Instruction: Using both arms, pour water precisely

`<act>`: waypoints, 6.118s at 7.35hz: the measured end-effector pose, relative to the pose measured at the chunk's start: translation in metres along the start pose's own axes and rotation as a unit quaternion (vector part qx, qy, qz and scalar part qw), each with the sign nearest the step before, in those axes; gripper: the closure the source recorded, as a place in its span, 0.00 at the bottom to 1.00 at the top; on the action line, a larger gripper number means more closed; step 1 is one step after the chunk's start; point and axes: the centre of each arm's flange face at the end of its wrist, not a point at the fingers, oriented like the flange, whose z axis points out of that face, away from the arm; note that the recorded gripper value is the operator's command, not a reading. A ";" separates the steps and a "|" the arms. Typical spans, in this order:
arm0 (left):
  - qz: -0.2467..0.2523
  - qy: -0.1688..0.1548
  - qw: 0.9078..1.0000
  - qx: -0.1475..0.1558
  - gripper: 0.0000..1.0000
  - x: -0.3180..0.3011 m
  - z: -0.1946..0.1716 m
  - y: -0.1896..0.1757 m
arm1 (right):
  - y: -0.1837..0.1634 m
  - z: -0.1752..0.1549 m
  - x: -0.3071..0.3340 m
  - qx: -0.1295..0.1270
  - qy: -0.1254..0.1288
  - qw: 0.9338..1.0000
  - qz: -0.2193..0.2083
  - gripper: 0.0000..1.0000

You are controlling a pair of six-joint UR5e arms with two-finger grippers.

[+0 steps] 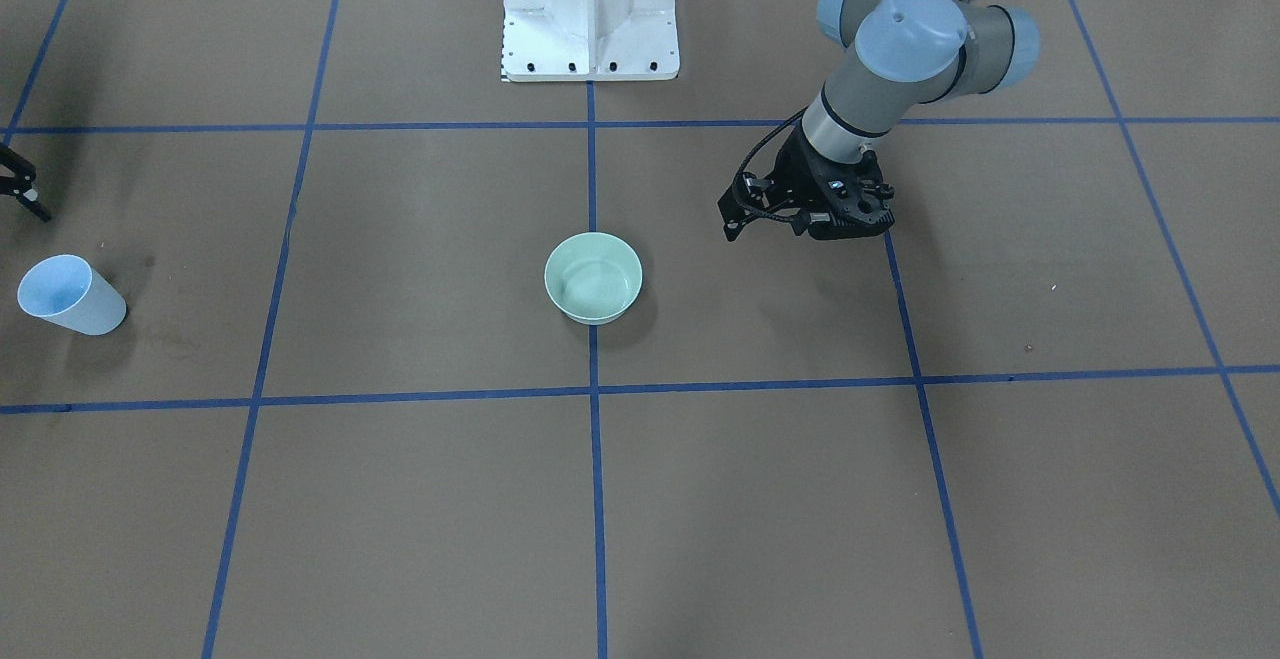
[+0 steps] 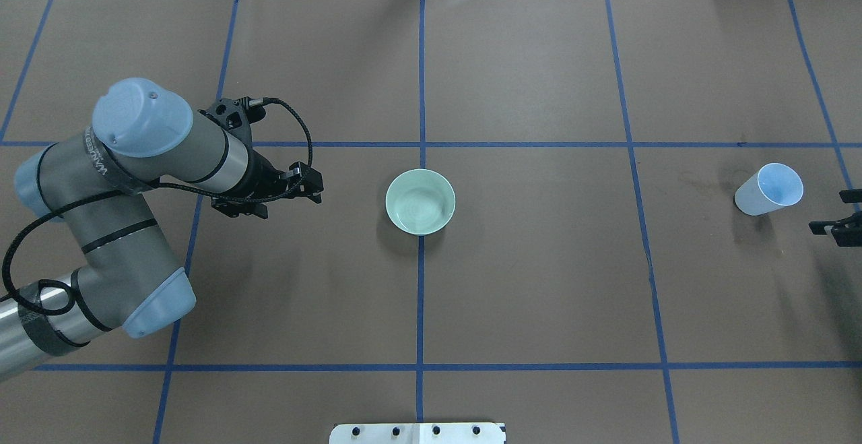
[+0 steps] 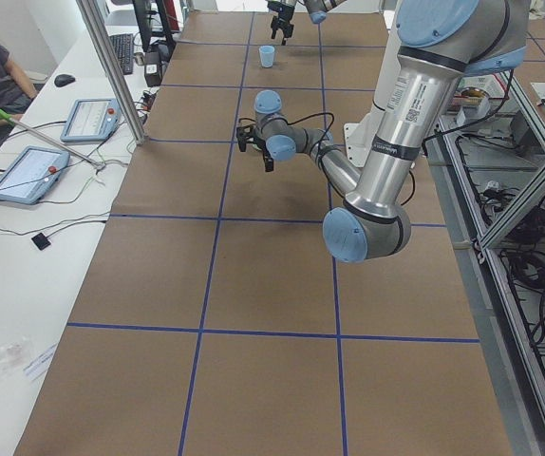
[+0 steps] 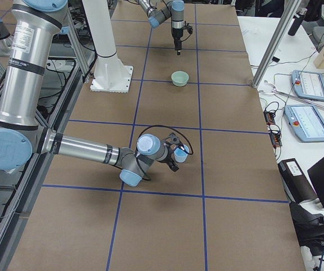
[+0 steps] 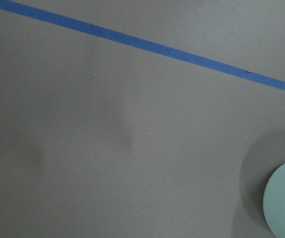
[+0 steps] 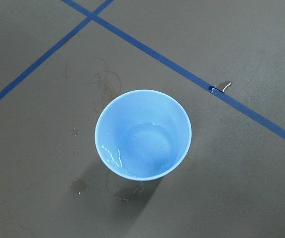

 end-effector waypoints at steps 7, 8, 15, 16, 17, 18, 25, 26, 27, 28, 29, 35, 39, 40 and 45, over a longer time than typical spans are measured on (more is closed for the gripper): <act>-0.002 -0.001 1.000 0.003 0.00 -0.002 -0.001 -0.003 | -0.030 0.064 -0.014 0.012 0.036 0.999 -0.002 0.01; -0.002 0.000 1.000 0.003 0.00 -0.002 -0.002 -0.003 | -0.030 0.065 -0.012 0.021 0.041 0.999 0.006 0.01; 0.000 0.002 1.000 0.003 0.00 0.000 -0.005 -0.003 | -0.028 0.067 -0.007 0.085 0.023 0.995 0.037 0.03; 0.000 0.003 1.000 0.003 0.00 0.000 -0.005 -0.002 | -0.028 0.067 -0.008 0.088 0.022 0.995 0.035 0.03; 0.000 0.003 1.000 0.003 0.00 0.000 -0.005 -0.002 | -0.028 0.067 -0.009 0.091 0.021 0.995 0.034 0.04; 0.000 0.003 1.000 0.003 0.00 0.000 -0.005 -0.002 | -0.028 0.068 -0.011 0.091 0.020 0.995 0.033 0.08; -0.001 0.002 1.000 0.003 0.00 -0.001 -0.005 -0.003 | -0.047 0.069 -0.025 0.105 0.007 0.994 0.022 0.44; -0.001 0.002 1.000 0.003 0.00 -0.001 -0.005 -0.003 | -0.064 0.069 -0.032 0.115 0.008 0.993 0.019 0.45; -0.001 0.003 1.000 0.003 0.00 -0.001 -0.005 -0.002 | -0.089 0.072 -0.039 0.121 0.014 0.992 0.019 0.45; -0.001 0.003 1.000 0.003 0.00 -0.001 -0.006 -0.003 | -0.126 0.077 -0.053 0.120 0.023 0.992 0.022 0.45; 0.000 0.002 1.000 0.004 0.00 -0.003 -0.008 -0.006 | -0.168 0.086 -0.078 0.113 0.031 0.993 0.024 0.45; 0.063 -0.046 0.997 0.029 0.00 -0.084 -0.018 -0.057 | -0.342 0.151 -0.408 0.010 0.148 0.988 -0.037 0.45; 0.073 -0.059 0.995 0.033 0.00 -0.100 -0.017 -0.072 | -0.357 0.179 -0.513 -0.056 0.238 0.959 -0.141 0.46; 0.073 -0.060 0.995 0.033 0.00 -0.101 -0.016 -0.073 | -0.364 0.186 -0.524 -0.078 0.260 0.945 -0.182 0.48; 0.072 -0.062 0.995 0.031 0.00 -0.105 -0.011 -0.075 | -0.350 0.223 -0.552 -0.158 0.355 0.844 -0.370 0.55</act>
